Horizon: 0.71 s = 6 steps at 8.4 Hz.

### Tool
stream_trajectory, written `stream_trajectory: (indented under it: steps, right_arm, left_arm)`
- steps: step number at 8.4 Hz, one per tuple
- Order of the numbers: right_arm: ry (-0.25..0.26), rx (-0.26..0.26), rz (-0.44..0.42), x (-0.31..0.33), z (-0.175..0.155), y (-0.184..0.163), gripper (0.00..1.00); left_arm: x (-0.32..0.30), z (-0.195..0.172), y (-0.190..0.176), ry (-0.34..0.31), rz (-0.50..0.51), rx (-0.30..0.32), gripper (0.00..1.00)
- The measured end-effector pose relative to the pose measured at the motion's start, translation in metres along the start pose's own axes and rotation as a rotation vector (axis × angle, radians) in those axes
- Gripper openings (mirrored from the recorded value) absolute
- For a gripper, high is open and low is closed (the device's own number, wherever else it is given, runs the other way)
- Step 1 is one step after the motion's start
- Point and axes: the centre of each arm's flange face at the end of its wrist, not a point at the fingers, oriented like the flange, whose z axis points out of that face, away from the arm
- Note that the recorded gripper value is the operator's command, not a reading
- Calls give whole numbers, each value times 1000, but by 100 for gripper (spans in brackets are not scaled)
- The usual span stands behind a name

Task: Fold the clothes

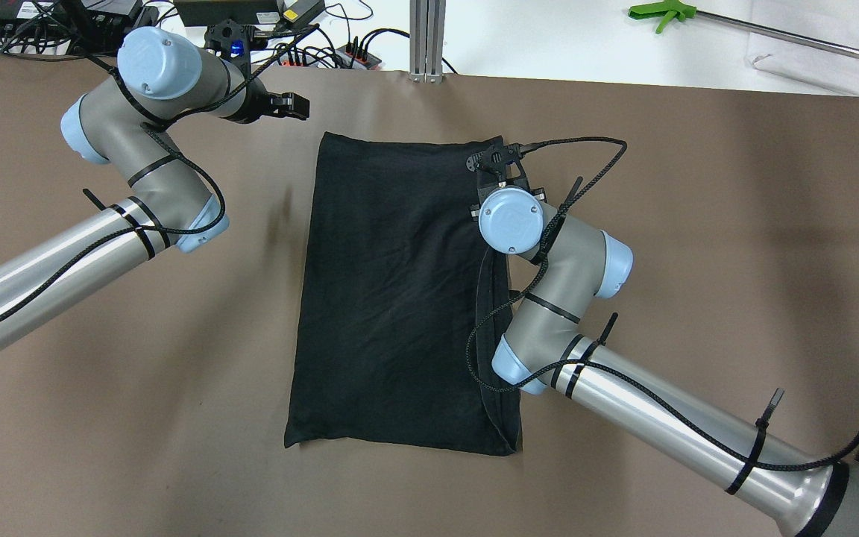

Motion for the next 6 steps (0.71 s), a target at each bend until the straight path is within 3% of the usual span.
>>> stream_trajectory:
  steps: [1,3,5,6]
  right_arm:
    - [-9,-5,-6,5,1,1,5]
    - [-25,-8,-8,14,0,5,29]
    - [-83,-30,12,28,-1,2,13]
    - [-144,-42,30,46,2,3,13]
  left_arm:
    - [3,1,3,2,-4,-3,91]
    - [8,3,7,7,-10,-8,91]
    - [13,3,10,13,-11,-11,91]
    - [14,3,11,16,-12,-10,91]
